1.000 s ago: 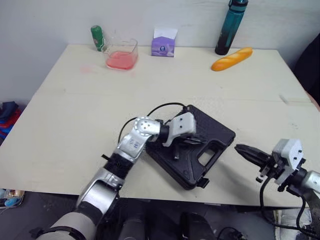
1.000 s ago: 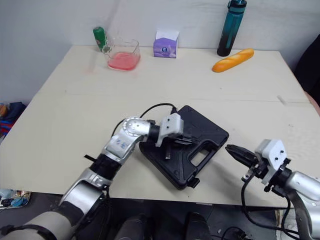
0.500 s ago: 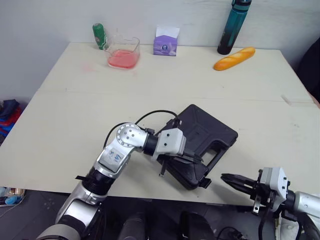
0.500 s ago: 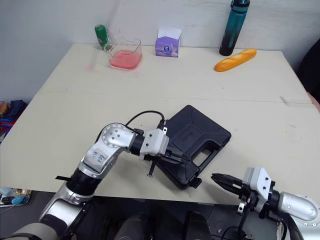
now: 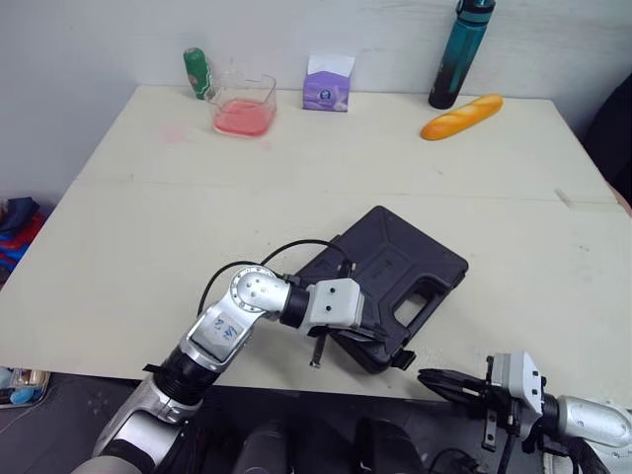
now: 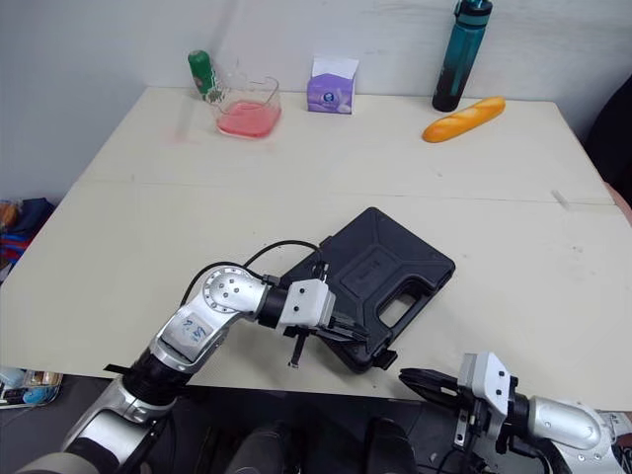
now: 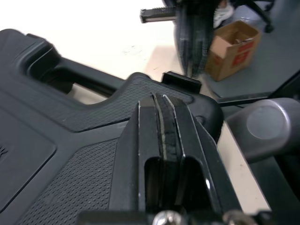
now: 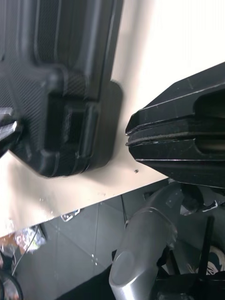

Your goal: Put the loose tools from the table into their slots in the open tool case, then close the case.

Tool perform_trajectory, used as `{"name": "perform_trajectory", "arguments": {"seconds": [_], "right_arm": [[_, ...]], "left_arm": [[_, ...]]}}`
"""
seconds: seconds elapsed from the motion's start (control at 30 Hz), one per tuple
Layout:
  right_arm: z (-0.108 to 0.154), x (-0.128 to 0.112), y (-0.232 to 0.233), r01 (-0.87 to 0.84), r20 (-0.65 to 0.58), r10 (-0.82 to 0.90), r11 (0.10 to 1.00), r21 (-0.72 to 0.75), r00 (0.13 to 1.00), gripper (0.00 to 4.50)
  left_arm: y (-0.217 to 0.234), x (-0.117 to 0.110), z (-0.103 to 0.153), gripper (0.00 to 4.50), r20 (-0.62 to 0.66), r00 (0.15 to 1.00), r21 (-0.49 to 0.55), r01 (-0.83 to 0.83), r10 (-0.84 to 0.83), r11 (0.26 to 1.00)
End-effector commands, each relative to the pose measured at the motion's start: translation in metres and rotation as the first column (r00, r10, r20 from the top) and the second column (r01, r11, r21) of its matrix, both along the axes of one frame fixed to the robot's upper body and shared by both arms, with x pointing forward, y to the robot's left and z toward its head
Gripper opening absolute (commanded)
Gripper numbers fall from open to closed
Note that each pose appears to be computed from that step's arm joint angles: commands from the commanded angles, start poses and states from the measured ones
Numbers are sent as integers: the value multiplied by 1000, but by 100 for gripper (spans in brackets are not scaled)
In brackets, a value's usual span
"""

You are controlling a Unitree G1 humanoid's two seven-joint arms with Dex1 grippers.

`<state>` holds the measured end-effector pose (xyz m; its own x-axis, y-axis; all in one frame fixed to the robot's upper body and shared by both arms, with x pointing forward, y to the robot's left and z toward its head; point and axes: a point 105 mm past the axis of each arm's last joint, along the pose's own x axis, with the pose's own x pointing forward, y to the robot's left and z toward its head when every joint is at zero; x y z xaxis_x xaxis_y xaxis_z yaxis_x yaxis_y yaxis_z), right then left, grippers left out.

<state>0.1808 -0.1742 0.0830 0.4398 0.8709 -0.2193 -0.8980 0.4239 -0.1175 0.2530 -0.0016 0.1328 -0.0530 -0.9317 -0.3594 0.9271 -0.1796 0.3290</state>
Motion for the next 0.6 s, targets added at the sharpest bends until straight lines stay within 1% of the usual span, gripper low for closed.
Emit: {"name": "perform_trajectory", "arguments": {"seconds": [0.03,0.23,0.6], "right_arm": [[7,1,10,-24,38,24,1000,10,999,0],[9,5,16,-29,53,28,999,24,998,0],[17,7,30,-72,82,67,996,57,994,0]], "left_arm": [[14,0,-39,1,-70,995,157,-65,77,986],[24,4,-55,1,-97,984,206,-126,148,970],[27,2,-65,1,-122,979,235,-130,162,963]]}}
